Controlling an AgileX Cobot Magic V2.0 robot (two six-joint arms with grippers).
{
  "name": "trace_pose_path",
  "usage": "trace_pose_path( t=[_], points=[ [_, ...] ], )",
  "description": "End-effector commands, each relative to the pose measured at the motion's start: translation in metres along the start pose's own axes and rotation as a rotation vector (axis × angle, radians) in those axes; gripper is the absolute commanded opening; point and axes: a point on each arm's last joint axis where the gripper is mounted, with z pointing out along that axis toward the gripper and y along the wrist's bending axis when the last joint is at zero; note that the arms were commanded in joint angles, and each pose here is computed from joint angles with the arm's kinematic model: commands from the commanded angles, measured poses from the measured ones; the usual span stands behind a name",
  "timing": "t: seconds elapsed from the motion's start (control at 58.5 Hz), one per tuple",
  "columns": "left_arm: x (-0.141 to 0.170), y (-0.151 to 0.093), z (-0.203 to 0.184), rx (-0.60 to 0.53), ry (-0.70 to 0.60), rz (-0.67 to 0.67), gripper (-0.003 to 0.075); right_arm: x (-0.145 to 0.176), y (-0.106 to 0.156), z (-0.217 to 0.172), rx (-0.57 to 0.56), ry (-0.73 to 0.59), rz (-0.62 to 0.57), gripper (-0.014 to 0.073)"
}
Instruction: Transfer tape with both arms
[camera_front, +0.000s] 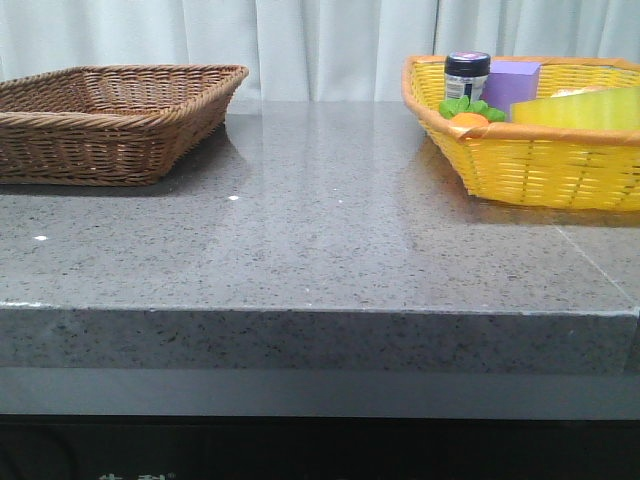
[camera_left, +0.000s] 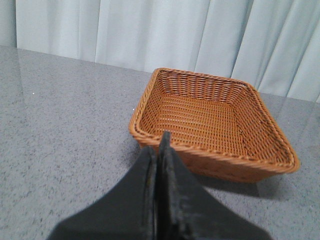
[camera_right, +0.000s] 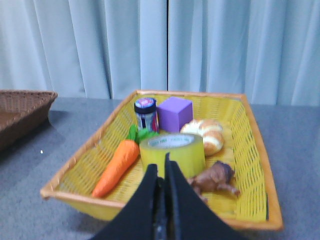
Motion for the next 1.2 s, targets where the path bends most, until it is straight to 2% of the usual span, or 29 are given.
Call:
trace_pose_path(
  t=[0.0,0.257,0.325,0.376,0.53,0.581,0.616,1.06,1.18],
  points=[
    [-0.033,-0.005,0.011,0.014,-0.064,-0.010,-0.0020,-0.031,0.000,0.010,0.010,-0.071,0.001,-0.0038],
    [-0.048,-0.007,0.025,0.011,-0.046,-0.010,-0.0019,-0.040,0.000,0.022,0.013,-0.057,0.002,-0.0034],
    [-0.048,-0.007,0.025,0.011,-0.046,-0.010,0.0007,-0.040,0.000,0.022,0.013,-0.057,0.002,-0.0010],
    [-0.048,-0.007,0.025,0.011,-0.046,-0.010,0.0073,-0.040,0.000,0.022,0.013,-0.056,0.002,0.0044],
    [-0.048,-0.007,0.025,0.011,-0.046,-0.010,0.0440,-0.040,0.000,0.022,0.013,-0.056,0.002,0.0329],
    [-0.048,-0.007,0.025,0.011,-0.046,-0.010,0.0537,-0.040,0.000,0.022,0.013,-0.056,0.002,0.0425],
    [-0.048,-0.007,0.025,0.011,-0.046,-0.010,0.0576,-0.040,0.000,0.022,0.013,-0.057,0.002,0.0458],
    [-0.047,-0.007,0.025,0.010,-0.045,-0.011,0.0586,-0.041,-0.001,0.027,0.018,-0.065,0.002,0.0484],
    [-0.047,-0.007,0.025,0.010,-0.047,-0.011,0.0586,-0.045,-0.001,0.041,0.024,-0.053,0.004,0.0566]
  ],
)
